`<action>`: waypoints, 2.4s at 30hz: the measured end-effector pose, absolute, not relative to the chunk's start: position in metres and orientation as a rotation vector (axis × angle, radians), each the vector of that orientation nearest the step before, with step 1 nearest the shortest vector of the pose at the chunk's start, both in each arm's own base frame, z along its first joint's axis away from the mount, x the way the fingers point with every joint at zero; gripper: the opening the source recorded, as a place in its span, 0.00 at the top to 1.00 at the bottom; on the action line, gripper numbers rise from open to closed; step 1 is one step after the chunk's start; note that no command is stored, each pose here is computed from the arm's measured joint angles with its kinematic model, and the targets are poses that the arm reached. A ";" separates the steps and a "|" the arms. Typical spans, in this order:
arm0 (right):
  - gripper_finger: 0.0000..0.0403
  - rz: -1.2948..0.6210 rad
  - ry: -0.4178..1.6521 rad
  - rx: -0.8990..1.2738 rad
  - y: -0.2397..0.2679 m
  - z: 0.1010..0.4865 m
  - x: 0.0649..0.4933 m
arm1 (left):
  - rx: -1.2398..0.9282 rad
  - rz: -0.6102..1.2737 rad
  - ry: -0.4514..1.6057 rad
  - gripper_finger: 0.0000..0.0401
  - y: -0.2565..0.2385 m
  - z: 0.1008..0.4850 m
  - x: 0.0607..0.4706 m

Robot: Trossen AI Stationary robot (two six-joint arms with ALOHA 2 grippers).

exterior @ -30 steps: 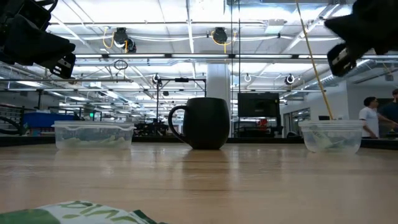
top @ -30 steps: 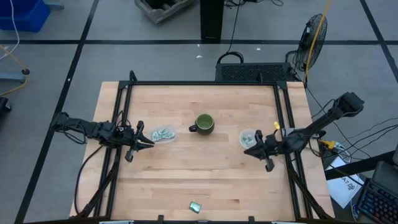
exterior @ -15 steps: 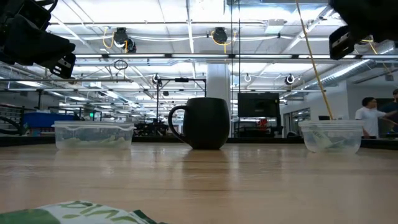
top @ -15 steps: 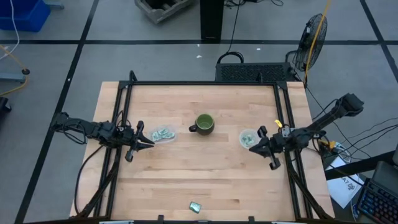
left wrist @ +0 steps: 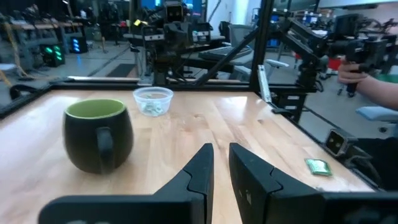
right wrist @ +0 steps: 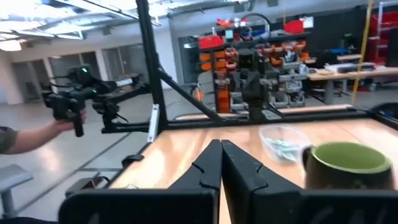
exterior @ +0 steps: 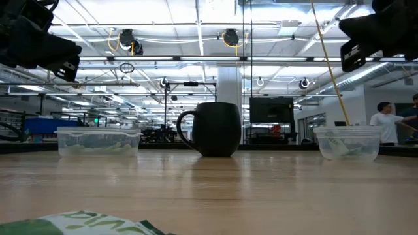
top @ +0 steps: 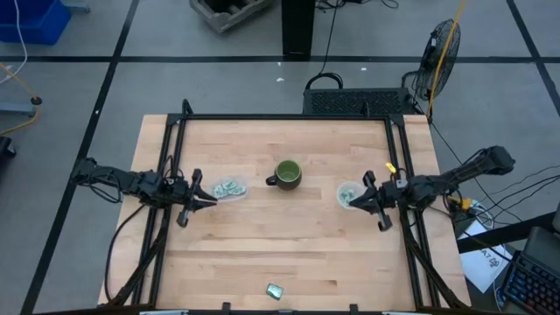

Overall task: Pick and place Stevia / Truvia into bins
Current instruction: Put the truvia packet into the oval transparent container

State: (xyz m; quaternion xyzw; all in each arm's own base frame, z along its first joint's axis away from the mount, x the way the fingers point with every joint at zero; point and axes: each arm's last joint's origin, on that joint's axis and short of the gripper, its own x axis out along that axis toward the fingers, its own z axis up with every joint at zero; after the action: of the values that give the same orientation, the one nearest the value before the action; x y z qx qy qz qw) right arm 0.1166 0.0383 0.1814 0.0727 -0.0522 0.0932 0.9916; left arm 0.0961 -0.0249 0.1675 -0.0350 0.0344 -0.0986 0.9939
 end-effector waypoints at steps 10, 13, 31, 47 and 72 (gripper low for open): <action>1.00 0.178 -0.169 0.153 0.031 0.188 0.107 | -0.077 -0.173 0.027 0.86 -0.024 0.171 0.097; 1.00 0.180 -0.196 0.145 0.031 0.190 0.106 | -0.132 -0.170 -0.032 0.86 -0.024 0.177 0.096; 1.00 0.180 -0.193 0.141 0.031 0.190 0.106 | -0.426 -0.400 -0.069 0.86 -0.061 0.188 0.116; 0.99 0.180 -0.191 0.141 0.031 0.190 0.106 | -0.003 -0.373 0.449 0.86 -0.189 0.169 0.222; 0.99 0.180 -0.191 0.140 0.031 0.190 0.106 | 0.126 -0.457 0.659 0.46 -0.245 0.141 0.302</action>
State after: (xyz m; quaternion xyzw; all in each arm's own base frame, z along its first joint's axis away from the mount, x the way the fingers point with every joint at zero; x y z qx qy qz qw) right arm 0.1064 0.0313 0.1897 0.0700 -0.0950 0.0896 0.9890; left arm 0.3019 -0.2453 0.1413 0.0611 0.3207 -0.2221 0.9188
